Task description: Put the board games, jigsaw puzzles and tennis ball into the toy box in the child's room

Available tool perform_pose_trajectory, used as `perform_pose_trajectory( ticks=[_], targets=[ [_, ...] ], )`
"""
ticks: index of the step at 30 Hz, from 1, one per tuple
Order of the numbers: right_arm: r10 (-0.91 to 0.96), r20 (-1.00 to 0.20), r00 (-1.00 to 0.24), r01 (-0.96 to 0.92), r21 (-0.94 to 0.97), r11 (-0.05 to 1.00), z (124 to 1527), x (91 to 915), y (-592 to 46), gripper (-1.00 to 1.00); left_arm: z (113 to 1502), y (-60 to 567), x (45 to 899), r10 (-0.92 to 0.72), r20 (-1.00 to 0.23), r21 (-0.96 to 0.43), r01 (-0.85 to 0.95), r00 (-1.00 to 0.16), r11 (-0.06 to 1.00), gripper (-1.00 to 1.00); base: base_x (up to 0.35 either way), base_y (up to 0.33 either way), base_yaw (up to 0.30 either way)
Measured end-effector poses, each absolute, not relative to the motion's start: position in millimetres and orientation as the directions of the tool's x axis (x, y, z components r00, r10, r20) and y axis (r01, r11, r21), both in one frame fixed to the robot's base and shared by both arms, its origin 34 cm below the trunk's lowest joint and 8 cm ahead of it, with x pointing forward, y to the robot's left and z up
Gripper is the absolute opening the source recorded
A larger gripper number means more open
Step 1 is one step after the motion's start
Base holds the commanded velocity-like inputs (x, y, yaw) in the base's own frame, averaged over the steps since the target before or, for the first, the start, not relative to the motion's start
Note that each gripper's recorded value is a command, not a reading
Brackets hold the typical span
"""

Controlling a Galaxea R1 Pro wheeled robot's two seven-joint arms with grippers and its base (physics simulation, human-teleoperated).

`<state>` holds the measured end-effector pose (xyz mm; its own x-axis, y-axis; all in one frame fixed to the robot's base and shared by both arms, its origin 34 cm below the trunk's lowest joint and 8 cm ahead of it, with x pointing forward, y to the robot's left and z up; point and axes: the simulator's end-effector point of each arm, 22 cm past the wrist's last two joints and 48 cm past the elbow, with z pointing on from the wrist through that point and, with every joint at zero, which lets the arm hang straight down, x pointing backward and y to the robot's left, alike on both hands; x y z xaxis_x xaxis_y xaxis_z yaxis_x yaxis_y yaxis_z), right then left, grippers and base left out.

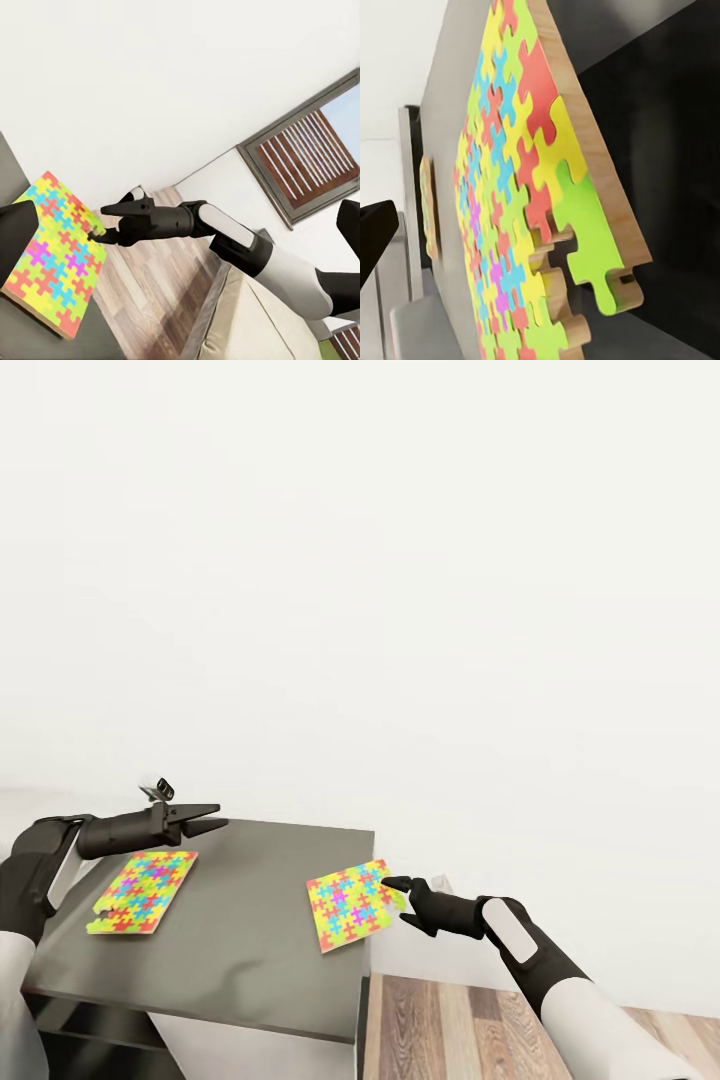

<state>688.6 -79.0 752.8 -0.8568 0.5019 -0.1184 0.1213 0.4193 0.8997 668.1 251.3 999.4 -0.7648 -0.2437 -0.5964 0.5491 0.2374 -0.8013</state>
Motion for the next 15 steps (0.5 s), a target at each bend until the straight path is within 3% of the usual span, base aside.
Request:
perform_pose_trajectory(
  ticks=[13,14,15],
  targets=[
    [0.502,-0.118,-0.857,0.121,0.900,0.419,752.8,688.6,-79.1,1.00,999.2,250.6,668.0,-0.243,-0.597,-0.801,0.550,-0.765,0.237,1.00,0.000,0.005,0.000],
    [0.502,-0.118,-0.857,0.121,0.900,0.419,752.8,688.5,-79.0,-1.00,999.2,250.6,668.0,-0.243,-0.597,-0.801,0.550,-0.765,0.237,1.00,0.000,0.000,0.000],
    [0.502,-0.118,-0.857,0.121,0.900,0.419,752.8,688.5,-79.0,-1.00,999.2,250.6,668.0,-0.243,-0.597,-0.801,0.550,-0.765,0.237,1.00,0.000,0.000,0.000]
  ],
)
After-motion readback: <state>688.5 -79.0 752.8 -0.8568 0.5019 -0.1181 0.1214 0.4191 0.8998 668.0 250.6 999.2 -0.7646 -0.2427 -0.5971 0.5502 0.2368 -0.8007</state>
